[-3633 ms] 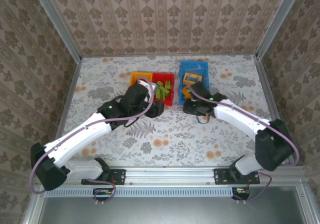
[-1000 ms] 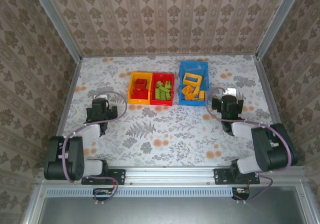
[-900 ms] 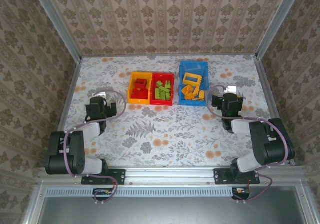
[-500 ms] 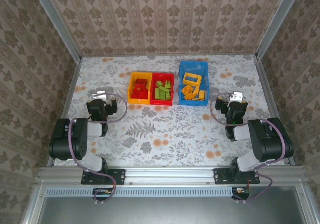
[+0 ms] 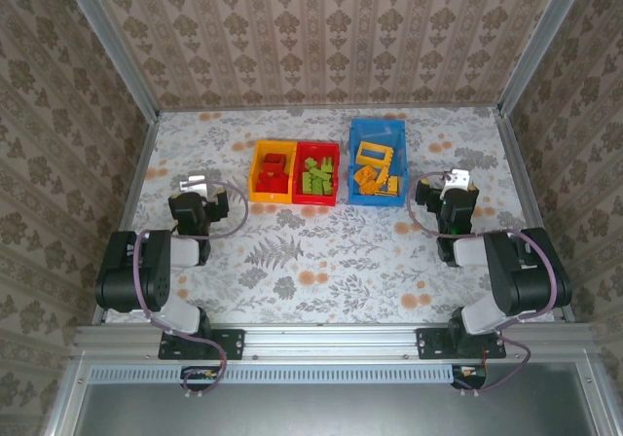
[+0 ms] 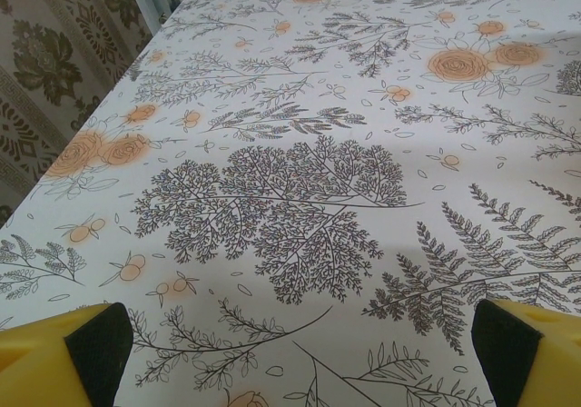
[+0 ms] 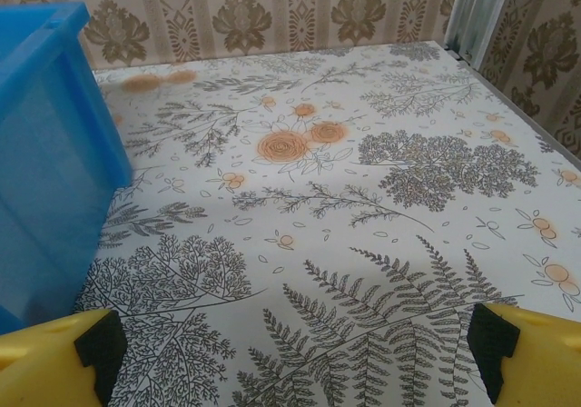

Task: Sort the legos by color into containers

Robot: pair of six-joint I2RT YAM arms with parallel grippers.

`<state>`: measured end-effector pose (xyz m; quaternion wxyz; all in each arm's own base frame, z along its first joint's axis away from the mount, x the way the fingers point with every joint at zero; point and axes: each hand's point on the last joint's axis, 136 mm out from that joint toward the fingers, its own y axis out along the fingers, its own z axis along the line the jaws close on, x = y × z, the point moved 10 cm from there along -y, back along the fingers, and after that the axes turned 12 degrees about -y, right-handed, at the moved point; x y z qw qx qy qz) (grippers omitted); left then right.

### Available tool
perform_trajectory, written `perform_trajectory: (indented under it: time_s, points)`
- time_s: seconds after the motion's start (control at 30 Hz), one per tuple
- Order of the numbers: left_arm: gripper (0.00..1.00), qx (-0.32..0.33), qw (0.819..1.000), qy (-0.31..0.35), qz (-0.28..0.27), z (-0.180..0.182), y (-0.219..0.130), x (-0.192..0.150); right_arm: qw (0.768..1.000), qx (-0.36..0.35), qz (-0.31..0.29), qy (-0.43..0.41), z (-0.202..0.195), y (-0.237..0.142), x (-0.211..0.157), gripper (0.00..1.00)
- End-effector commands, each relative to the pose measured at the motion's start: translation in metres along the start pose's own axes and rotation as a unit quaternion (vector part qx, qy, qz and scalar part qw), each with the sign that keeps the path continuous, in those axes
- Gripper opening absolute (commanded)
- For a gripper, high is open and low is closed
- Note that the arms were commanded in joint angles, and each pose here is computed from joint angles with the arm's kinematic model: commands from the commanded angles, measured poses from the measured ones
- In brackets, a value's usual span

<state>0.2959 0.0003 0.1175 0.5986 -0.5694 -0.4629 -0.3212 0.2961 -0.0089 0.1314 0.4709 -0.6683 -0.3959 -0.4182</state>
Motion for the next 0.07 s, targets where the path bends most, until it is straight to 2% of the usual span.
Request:
perform_trajectory:
  time_s: [0.0, 0.03]
  points:
    - [1.0, -0.007, 1.0, 0.0, -0.028, -0.002, 0.0011, 0.0135, 1.0, 0.01, -0.002, -0.003, 0.0031, 0.0016, 0.0013, 1.0]
    - [1.0, -0.008, 0.999, 0.001, -0.031, -0.0022, 0.0004, 0.0135, 1.0, 0.009, -0.004, -0.003, 0.003, 0.0005, 0.0007, 1.0]
